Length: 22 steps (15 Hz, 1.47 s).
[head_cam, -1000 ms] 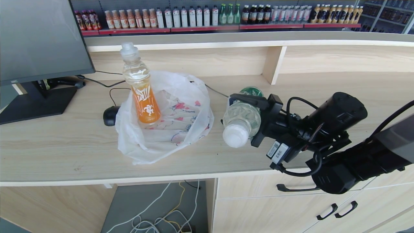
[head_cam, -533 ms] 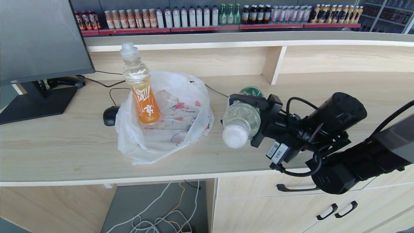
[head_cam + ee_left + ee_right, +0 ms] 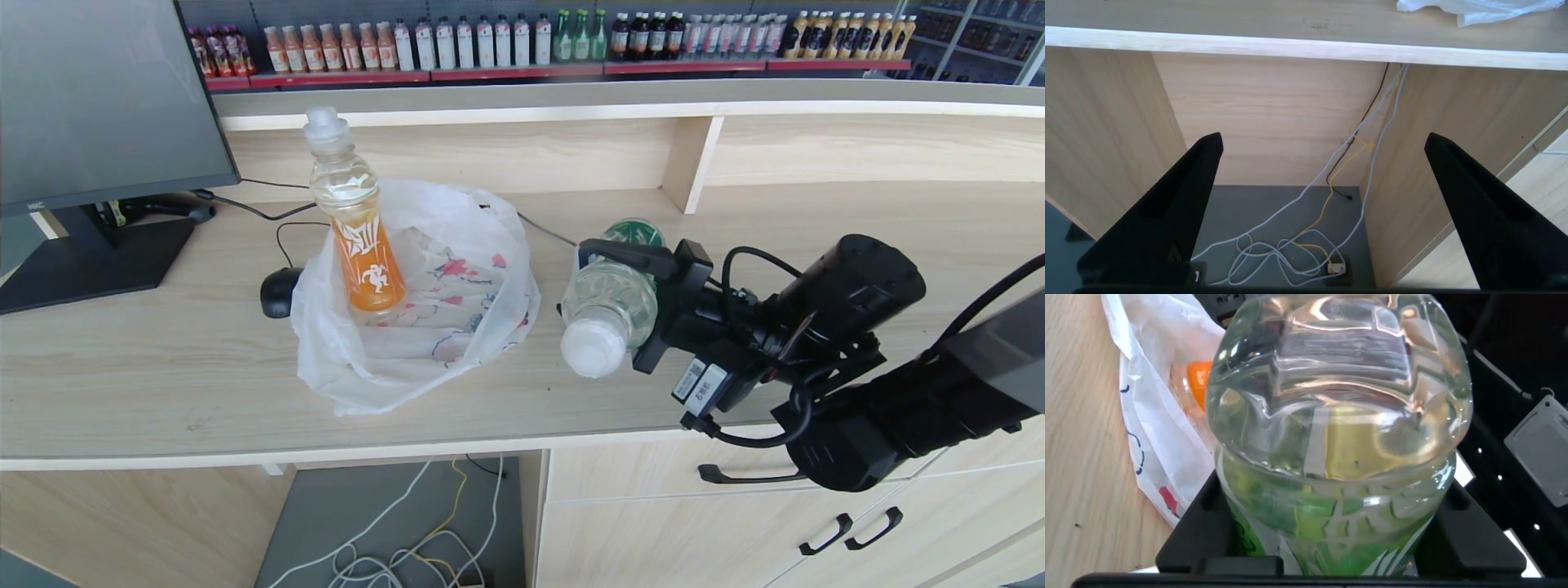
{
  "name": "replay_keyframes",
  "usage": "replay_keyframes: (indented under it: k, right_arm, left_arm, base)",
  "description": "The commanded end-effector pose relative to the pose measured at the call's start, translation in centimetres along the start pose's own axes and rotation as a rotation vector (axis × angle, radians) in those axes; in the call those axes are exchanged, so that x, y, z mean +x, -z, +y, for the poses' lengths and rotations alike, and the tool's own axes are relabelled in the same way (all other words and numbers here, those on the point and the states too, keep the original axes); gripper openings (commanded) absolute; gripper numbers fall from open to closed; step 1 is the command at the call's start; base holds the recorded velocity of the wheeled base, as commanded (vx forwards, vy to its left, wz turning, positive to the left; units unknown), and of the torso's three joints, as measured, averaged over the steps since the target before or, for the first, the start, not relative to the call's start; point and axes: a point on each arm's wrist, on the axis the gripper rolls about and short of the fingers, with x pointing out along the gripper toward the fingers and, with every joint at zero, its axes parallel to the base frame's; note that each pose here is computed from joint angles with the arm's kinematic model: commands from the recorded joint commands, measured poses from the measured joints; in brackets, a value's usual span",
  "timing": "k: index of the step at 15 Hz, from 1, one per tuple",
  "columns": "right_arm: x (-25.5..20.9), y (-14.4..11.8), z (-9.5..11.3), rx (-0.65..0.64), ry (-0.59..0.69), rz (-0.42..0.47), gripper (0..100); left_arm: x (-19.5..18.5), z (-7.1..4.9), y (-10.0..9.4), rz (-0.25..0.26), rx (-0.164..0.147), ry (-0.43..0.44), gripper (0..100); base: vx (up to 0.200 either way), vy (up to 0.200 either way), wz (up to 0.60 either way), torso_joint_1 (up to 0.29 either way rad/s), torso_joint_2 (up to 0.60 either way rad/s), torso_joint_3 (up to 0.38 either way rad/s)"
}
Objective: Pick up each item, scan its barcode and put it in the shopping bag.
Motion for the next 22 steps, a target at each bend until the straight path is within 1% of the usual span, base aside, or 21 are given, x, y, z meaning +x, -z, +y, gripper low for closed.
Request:
replay_keyframes:
  k: [1,8,11,12,13,14,16,18,19,22]
  right_arm:
    - [0.0,-0.1,0.0,0.001,-0.001,-0.001,0]
    - [-0.1,-0.1,-0.2,-0.002,0.002,-0.002,0]
    - [-0.2,-0.7,-1.2,-0.015,0.015,-0.007,0]
    - [-0.4,-1.1,-1.8,-0.021,0.023,-0.008,0]
    - [-0.4,-1.1,-1.8,-0.021,0.023,-0.008,0]
    - [-0.6,-2.0,-2.9,-0.024,0.038,-0.010,0]
    - [-0.6,-2.9,-4.1,-0.012,0.062,-0.019,0]
    - [-0.5,-3.6,-4.5,0.028,0.078,-0.014,0]
    - [0.1,-4.7,-5.2,0.062,0.110,-0.013,0]
    - [0.8,-6.8,-6.2,0.155,0.180,0.016,0]
  left_arm:
    - [0.0,0.0,0.0,0.001,0.000,0.000,100]
    - [0.0,0.0,0.0,-0.001,0.000,0.000,100]
    - [0.0,0.0,0.0,0.001,0.000,0.000,100]
    - [0.0,0.0,0.0,0.001,0.000,0.000,100]
    - [0.0,0.0,0.0,0.001,0.000,0.000,100]
    - [0.0,0.0,0.0,0.001,0.000,0.000,100]
    - [0.0,0.0,0.0,0.001,0.000,0.000,100]
    - [0.0,0.0,0.0,0.001,0.000,0.001,100]
    - [0.0,0.0,0.0,-0.001,0.000,0.000,100]
    - [0.0,0.0,0.0,0.001,0.000,0.000,100]
  base:
    - [0.000,0.000,0.00,0.000,0.00,0.000]
    - [0.000,0.000,0.00,0.000,0.00,0.000]
    - [0.000,0.000,0.00,0.000,0.00,0.000]
    - [0.000,0.000,0.00,0.000,0.00,0.000]
    - [0.000,0.000,0.00,0.000,0.00,0.000]
    - [0.000,0.000,0.00,0.000,0.00,0.000]
    - [0.000,0.000,0.00,0.000,0.00,0.000]
    - [0.000,0.000,0.00,0.000,0.00,0.000]
    - [0.000,0.000,0.00,0.000,0.00,0.000]
    - [0.000,0.000,0.00,0.000,0.00,0.000]
